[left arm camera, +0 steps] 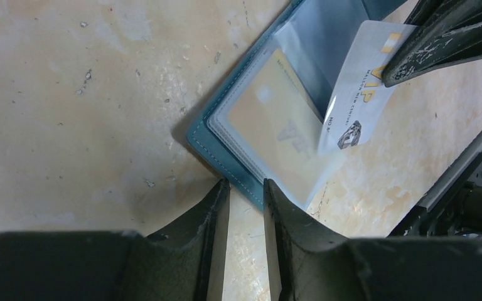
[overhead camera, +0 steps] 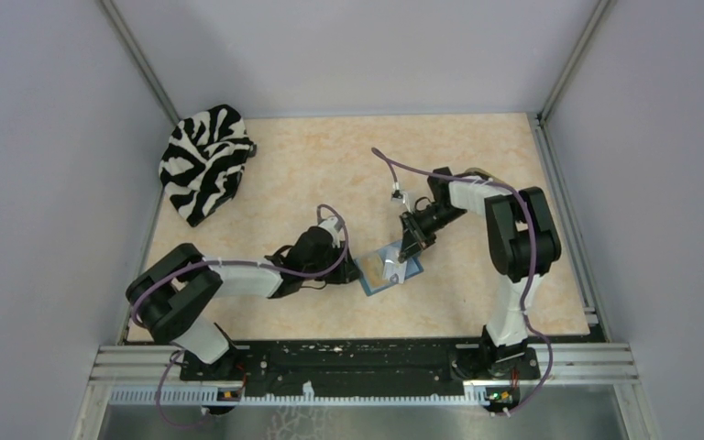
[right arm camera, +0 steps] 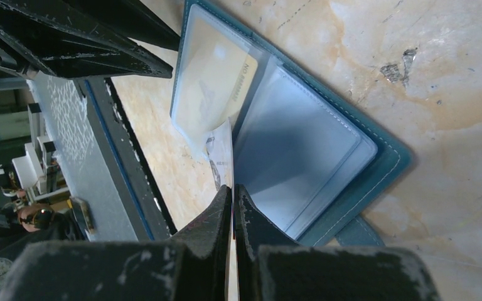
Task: Put the credit cards into the card holder
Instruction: Insert the credit card into the card holder.
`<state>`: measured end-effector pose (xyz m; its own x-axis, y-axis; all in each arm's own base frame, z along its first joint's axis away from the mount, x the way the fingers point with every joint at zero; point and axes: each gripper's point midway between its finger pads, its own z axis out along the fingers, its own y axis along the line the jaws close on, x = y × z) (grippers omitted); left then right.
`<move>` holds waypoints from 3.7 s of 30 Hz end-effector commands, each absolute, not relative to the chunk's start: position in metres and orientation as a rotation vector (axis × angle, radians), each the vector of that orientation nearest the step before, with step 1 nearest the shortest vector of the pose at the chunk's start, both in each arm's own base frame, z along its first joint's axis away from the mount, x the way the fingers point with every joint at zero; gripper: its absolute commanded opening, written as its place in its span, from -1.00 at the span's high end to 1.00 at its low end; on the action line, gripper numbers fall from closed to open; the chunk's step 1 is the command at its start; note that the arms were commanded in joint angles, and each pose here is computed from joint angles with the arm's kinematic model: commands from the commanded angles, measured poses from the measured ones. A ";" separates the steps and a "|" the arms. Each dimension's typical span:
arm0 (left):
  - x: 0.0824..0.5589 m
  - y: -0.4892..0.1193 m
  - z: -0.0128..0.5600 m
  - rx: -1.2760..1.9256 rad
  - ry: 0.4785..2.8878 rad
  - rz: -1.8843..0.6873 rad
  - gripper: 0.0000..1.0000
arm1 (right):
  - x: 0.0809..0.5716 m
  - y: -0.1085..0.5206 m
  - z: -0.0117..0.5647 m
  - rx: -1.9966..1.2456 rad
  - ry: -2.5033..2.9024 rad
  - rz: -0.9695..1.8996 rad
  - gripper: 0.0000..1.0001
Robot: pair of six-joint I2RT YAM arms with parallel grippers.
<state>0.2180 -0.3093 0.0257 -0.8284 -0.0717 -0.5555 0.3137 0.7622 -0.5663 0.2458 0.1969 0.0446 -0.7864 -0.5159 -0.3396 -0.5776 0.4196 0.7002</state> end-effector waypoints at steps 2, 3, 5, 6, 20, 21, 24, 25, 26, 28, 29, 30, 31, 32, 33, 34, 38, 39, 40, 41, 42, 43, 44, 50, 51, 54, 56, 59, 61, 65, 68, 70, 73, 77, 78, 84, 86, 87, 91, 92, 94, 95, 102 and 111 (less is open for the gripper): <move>0.219 -0.309 0.016 0.217 2.421 -0.856 0.34 | 0.250 0.199 0.037 -1.022 2.598 1.293 1.00; 0.220 -0.309 0.016 0.222 2.420 -0.852 0.33 | 0.250 0.199 0.037 -1.020 2.601 1.297 1.00; 0.222 -0.312 0.019 0.233 2.413 -0.852 0.33 | 0.252 0.199 0.037 -1.006 2.618 1.297 1.00; 0.223 -0.313 0.019 0.240 2.412 -0.851 0.33 | 0.254 0.199 0.036 -0.997 2.630 1.294 1.00; 0.230 -0.322 0.025 0.283 2.392 -0.853 0.31 | 0.268 0.195 0.024 -0.881 2.819 1.128 0.93; 0.231 -0.322 0.025 0.286 2.390 -0.855 0.31 | 0.266 0.196 0.023 -0.890 2.831 1.122 0.92; 0.231 -0.324 0.025 0.293 2.391 -0.859 0.31 | 0.263 0.197 0.019 -0.908 2.851 1.124 0.91; 0.231 -0.325 0.025 0.296 2.389 -0.861 0.30 | 0.262 0.197 0.019 -0.915 2.857 1.123 0.91; 0.232 -0.325 0.025 0.296 2.388 -0.858 0.30 | 0.262 0.197 0.018 -0.920 2.864 1.120 0.91; 0.233 -0.325 0.026 0.300 2.384 -0.856 0.30 | 0.261 0.196 0.017 -0.933 2.879 1.119 0.91; 0.233 -0.325 0.026 0.301 2.383 -0.853 0.30 | 0.261 0.195 0.016 -0.936 2.890 1.117 0.92; 0.233 -0.325 0.026 0.303 2.382 -0.850 0.30 | 0.261 0.195 0.016 -0.943 2.895 1.114 0.92; 0.233 -0.325 0.026 0.305 2.383 -0.848 0.30 | 0.261 0.194 0.015 -0.946 2.903 1.112 0.92; 0.234 -0.325 0.026 0.306 2.382 -0.847 0.30 | 0.261 0.194 0.014 -0.944 2.910 1.107 0.92; 0.234 -0.325 0.026 0.307 2.379 -0.847 0.30 | 0.261 0.193 0.014 -0.944 2.918 1.099 0.92; 0.235 -0.325 0.026 0.308 2.380 -0.844 0.30 | 0.260 0.193 0.014 -0.944 2.928 1.105 0.92; 0.237 -0.327 0.026 0.311 2.377 -0.843 0.30 | 0.255 0.192 0.012 -0.931 2.966 1.121 0.90; 0.237 -0.327 0.026 0.314 2.377 -0.843 0.30 | 0.254 0.193 0.012 -0.932 2.972 1.125 0.89; 0.238 -0.329 0.027 0.316 2.374 -0.846 0.30 | 0.253 0.193 0.011 -0.929 2.981 1.126 0.88; 0.237 -0.329 0.027 0.320 2.375 -0.849 0.30 | 0.253 0.193 0.010 -0.931 2.984 1.126 0.87; 0.238 -0.330 0.027 0.323 2.375 -0.850 0.30 | 0.253 0.193 0.009 -0.929 2.987 1.127 0.86; 0.238 -0.331 0.027 0.326 2.372 -0.852 0.30 | 0.253 0.195 0.010 -0.927 2.988 1.130 0.86; 0.239 -0.332 0.028 0.329 2.369 -0.854 0.30 | 0.253 0.196 0.009 -0.926 2.991 1.135 0.86; 0.238 -0.333 0.030 0.337 2.366 -0.864 0.30 | 0.256 0.202 0.008 -0.890 3.009 1.186 0.85; 0.238 -0.333 0.030 0.338 2.366 -0.865 0.30 | 0.256 0.203 0.007 -0.883 3.011 1.197 0.85; 0.238 -0.333 0.031 0.336 2.363 -0.869 0.30 | 0.257 0.206 0.006 -0.864 3.012 1.223 0.84; 0.237 -0.333 0.031 0.338 2.362 -0.871 0.30 | 0.256 0.208 0.006 -0.857 3.016 1.245 0.84; 0.237 -0.334 0.032 0.339 2.359 -0.876 0.30 | 0.256 0.209 0.008 -0.857 3.012 1.260 0.83; 0.237 -0.334 0.032 0.341 2.358 -0.876 0.30 | 0.257 0.210 0.009 -0.857 3.005 1.267 0.82; 0.237 -0.335 0.033 0.344 2.356 -0.883 0.29 | 0.263 0.215 0.014 -0.857 2.976 1.295 0.80; 0.238 -0.335 0.033 0.344 2.355 -0.882 0.29 | 0.266 0.218 0.016 -0.858 2.962 1.312 0.80; 0.238 -0.336 0.033 0.345 2.354 -0.883 0.30 | 0.268 0.219 0.016 -0.859 2.960 1.322 0.80; 0.238 -0.337 0.034 0.347 2.353 -0.885 0.30 | 0.268 0.221 0.017 -0.873 2.955 1.334 0.79; 0.239 -0.338 0.035 0.349 2.350 -0.889 0.29 | 0.264 0.223 0.016 -0.915 2.960 1.342 0.79; 0.240 -0.339 0.035 0.350 2.351 -0.889 0.30 | 0.263 0.223 0.016 -0.925 2.963 1.341 0.79; 0.241 -0.340 0.037 0.355 2.347 -0.887 0.30 | 0.263 0.225 0.016 -0.938 2.962 1.344 0.79; 0.241 -0.340 0.037 0.355 2.346 -0.889 0.29 | 0.262 0.226 0.016 -0.935 2.965 1.353 0.78; 0.241 -0.341 0.037 0.356 2.347 -0.891 0.30 | 0.262 0.226 0.016 -0.933 2.970 1.354 0.78; 0.241 -0.341 0.037 0.355 2.346 -0.889 0.29 | 0.259 0.222 0.014 -0.934 2.995 1.327 0.75; 0.242 -0.341 0.038 0.357 2.343 -0.889 0.29 | 0.258 0.221 0.014 -0.929 3.004 1.314 0.73; 0.242 -0.341 0.038 0.354 2.343 -0.891 0.29 | 0.257 0.219 0.013 -0.919 3.012 1.290 0.72; 0.242 -0.341 0.039 0.357 2.340 -0.894 0.30 | 0.255 0.218 0.013 -0.891 3.028 1.272 0.71; 0.241 -0.340 0.042 0.355 2.333 -0.892 0.30 | 0.252 0.212 0.014 -0.839 3.072 1.217 0.77; 0.240 -0.340 0.043 0.357 2.331 -0.900 0.30 | 0.255 0.212 0.014 -0.814 3.079 1.202 0.88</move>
<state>0.2370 -0.3285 0.0285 -0.7964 0.0336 -0.6038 0.4094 0.7648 -0.4975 0.2415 0.2150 0.0200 -0.8574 -0.4933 0.1468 -0.2292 0.6213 0.7493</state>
